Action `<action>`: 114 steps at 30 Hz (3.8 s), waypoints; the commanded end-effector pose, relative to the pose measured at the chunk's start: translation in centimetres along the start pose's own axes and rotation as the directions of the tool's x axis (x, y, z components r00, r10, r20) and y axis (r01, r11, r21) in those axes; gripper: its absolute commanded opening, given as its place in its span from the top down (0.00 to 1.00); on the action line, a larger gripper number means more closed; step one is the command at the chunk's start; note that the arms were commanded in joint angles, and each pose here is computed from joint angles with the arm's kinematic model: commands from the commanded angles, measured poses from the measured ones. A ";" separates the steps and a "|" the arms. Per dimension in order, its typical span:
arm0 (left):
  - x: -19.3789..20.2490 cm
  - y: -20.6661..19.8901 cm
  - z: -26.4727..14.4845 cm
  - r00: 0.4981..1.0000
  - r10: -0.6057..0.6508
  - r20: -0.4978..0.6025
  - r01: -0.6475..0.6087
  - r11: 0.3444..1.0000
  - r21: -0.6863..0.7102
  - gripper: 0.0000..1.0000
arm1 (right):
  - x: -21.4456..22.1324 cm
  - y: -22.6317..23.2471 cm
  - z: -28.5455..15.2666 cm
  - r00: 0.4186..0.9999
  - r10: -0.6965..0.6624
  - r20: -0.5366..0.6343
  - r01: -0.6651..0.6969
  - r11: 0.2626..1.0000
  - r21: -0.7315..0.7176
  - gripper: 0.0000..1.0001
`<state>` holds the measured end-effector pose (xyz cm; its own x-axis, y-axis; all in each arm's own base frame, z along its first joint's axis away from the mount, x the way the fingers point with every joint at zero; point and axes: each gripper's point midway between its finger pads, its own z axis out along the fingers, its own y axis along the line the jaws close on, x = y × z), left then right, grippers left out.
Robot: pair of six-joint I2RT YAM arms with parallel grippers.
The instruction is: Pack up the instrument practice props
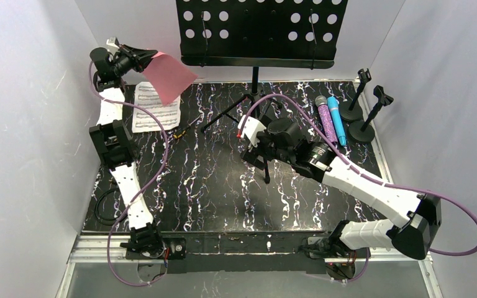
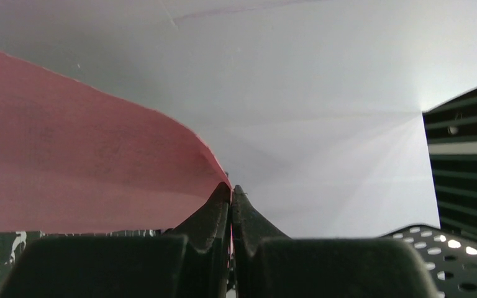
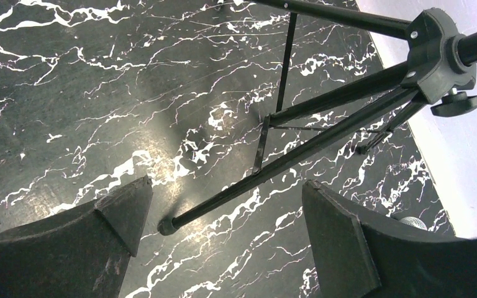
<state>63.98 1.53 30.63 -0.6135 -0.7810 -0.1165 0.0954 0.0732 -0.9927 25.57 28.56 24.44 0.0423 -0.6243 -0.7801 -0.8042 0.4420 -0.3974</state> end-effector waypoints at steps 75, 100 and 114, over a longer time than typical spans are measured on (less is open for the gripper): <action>16.4 19.1 -25.6 0.885 0.147 0.441 0.268 0.613 -0.743 0.30 | 0.8 0.1 -3.1 0.999 0.046 -0.010 -0.045 0.999 0.006 0.01; 15.0 24.9 -24.9 0.797 0.208 0.567 0.346 0.612 -0.711 0.78 | 1.6 -0.5 -2.5 0.998 -0.007 -0.059 0.009 1.000 0.024 0.01; 12.5 23.1 -22.1 0.812 0.209 0.545 0.287 0.671 -0.684 0.81 | 2.1 -0.5 -2.3 0.995 -0.029 -0.092 0.031 0.999 0.022 0.01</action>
<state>40.13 7.18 3.78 -0.0492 -0.9612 -0.2713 -0.6865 0.2298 -0.6899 24.17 25.57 23.11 -0.0071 -0.6915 -0.7223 -0.8057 0.4317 -0.4054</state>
